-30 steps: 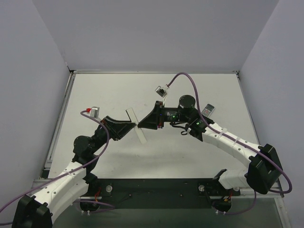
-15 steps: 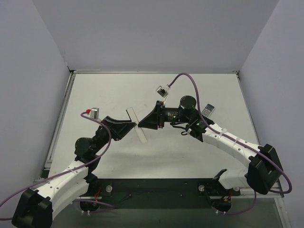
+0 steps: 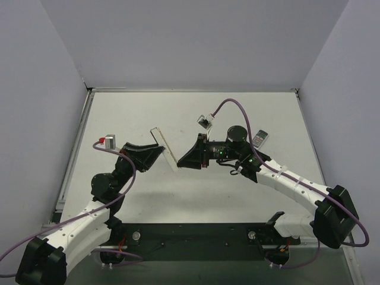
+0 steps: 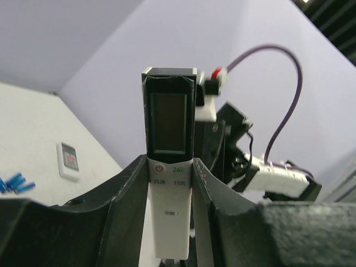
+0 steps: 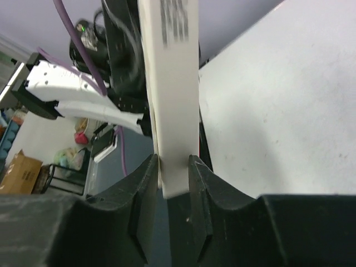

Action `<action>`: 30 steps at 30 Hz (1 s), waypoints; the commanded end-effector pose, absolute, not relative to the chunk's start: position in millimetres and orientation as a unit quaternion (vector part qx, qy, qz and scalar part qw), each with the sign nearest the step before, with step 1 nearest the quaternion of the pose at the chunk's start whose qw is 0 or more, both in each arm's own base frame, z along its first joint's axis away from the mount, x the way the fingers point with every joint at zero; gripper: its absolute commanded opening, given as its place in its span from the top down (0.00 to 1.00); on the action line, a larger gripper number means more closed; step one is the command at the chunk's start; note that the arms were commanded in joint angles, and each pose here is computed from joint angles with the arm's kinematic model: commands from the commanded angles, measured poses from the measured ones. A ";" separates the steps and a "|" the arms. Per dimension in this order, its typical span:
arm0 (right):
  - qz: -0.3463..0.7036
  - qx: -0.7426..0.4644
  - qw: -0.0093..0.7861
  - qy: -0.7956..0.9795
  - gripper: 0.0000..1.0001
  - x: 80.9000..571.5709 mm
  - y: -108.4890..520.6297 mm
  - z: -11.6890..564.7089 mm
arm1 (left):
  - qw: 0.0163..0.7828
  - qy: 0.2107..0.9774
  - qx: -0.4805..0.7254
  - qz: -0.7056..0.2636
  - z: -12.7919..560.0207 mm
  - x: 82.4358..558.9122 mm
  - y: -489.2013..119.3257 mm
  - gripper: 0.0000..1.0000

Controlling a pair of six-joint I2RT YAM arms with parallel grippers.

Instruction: Load the batteries into the remote control

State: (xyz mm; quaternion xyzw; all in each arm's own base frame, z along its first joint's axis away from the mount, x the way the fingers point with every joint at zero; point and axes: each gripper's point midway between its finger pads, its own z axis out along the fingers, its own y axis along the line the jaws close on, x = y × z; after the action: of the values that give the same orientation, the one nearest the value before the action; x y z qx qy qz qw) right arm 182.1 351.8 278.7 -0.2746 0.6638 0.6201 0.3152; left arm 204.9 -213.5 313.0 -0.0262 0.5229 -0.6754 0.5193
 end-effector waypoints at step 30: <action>0.535 -0.254 0.298 0.749 0.38 196.9 324.7 224.5 | 0.545 0.588 -0.104 -0.589 243.3 229.8 -186.1 1.00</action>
State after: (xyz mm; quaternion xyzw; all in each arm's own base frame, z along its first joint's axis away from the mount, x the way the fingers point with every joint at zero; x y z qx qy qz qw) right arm 202.7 315.5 197.9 -0.2305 0.7876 0.4971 0.2821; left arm 234.3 -184.5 227.0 -0.1225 0.6107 -0.5718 0.5339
